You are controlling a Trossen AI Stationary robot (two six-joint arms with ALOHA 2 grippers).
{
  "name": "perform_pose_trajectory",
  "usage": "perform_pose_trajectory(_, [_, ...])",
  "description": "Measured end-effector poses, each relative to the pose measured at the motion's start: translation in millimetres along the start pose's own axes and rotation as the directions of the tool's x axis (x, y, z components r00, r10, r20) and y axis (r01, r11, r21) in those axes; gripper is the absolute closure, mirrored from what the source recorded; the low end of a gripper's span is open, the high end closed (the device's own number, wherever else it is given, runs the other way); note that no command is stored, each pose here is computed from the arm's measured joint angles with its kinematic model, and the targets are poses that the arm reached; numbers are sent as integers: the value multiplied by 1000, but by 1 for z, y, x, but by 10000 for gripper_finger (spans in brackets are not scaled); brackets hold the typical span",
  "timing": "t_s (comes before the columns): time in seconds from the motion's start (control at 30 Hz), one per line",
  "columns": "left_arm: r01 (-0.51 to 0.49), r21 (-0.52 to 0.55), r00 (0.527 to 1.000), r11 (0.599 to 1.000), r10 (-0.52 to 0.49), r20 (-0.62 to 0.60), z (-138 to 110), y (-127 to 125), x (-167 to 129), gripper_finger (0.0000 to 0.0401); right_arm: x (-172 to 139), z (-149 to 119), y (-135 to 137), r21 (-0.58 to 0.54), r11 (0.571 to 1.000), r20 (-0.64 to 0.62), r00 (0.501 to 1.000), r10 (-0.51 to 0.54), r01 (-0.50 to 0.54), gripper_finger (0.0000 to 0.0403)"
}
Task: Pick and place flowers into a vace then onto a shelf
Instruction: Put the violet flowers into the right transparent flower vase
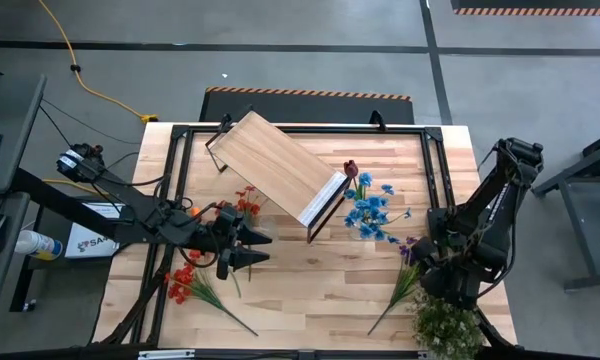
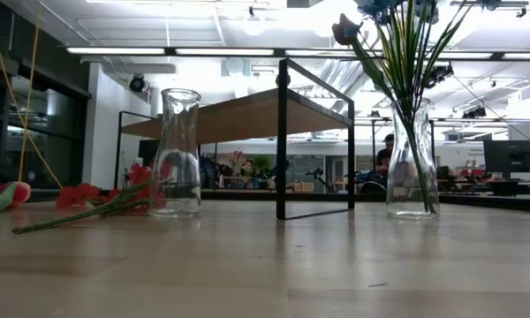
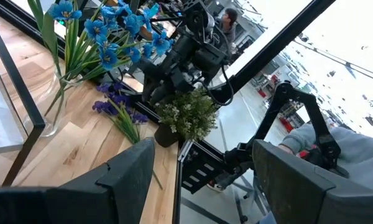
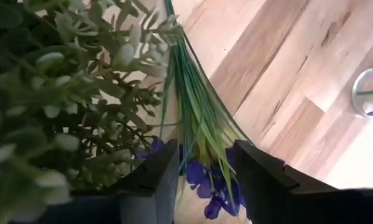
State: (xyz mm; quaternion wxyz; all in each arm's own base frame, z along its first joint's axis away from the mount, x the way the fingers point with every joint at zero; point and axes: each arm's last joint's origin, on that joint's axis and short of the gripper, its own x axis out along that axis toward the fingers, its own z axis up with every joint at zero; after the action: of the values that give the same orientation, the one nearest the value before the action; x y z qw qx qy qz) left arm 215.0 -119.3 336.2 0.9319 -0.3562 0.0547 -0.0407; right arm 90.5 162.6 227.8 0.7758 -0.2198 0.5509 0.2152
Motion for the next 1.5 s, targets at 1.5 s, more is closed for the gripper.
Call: perform_pose_trajectory(1.5, [-23,5,1000,1000,23,10,0,1,0,98,-17,22,-34,-183,972,51,985,163,-151,258])
